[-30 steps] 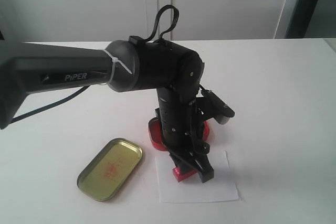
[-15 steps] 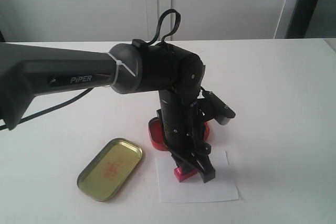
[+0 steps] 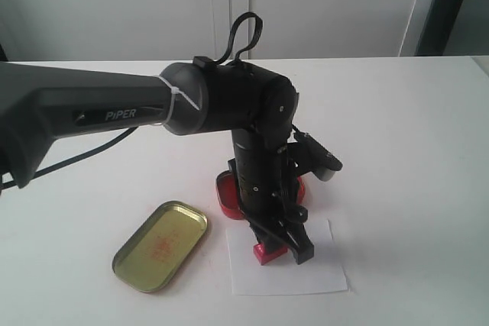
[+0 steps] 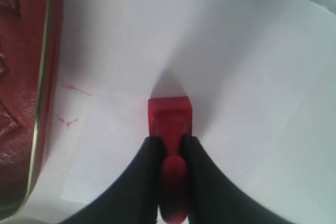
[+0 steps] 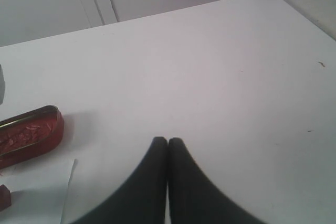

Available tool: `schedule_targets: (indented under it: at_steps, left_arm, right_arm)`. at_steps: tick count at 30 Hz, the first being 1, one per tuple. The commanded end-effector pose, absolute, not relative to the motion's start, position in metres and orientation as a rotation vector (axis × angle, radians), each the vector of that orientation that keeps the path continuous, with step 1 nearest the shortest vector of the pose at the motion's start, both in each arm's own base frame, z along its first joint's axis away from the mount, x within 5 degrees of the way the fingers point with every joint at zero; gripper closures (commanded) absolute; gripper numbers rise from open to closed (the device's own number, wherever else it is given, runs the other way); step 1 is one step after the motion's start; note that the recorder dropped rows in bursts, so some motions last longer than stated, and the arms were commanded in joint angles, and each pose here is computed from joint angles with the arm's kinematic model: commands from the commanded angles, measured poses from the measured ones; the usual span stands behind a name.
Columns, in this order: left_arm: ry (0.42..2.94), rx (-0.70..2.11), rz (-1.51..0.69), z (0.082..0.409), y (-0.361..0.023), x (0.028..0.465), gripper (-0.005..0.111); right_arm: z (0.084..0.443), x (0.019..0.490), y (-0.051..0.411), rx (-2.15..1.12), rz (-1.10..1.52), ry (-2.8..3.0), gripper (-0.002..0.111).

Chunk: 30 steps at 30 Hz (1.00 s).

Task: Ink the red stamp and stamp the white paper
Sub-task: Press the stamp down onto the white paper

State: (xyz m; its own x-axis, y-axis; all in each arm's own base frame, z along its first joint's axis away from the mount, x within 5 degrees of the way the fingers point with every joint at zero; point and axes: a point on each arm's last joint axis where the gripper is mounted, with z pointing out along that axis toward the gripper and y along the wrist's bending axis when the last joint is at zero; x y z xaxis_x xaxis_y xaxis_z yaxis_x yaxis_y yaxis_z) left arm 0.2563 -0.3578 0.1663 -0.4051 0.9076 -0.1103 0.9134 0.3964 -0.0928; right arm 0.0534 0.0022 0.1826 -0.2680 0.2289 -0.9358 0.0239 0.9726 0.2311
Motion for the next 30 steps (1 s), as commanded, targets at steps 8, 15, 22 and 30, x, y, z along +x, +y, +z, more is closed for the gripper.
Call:
schedule_targets:
  at_steps: [8, 15, 22, 30]
  left_arm:
    - [2.65, 1.723, -0.239, 0.131, -0.36, 0.251, 0.107]
    - [2.686, 1.718, -0.249, 0.122, -0.355, 0.247, 0.107]
    - [2.707, 1.695, -0.282, 0.114, -0.353, 0.243, 0.107]
    - [2.696, 1.73, -0.281, 0.113, -0.352, 0.242, 0.107]
  right_arm:
    - [0.182, 0.054, 0.002, 0.182, 0.192, 1.819, 0.108]
    - [0.182, 0.054, 0.002, 0.182, 0.192, 1.819, 0.108]
    - [0.182, 0.054, 0.002, 0.182, 0.192, 1.819, 0.108]
    - [0.182, 0.054, 0.002, 0.182, 0.192, 1.819, 0.108]
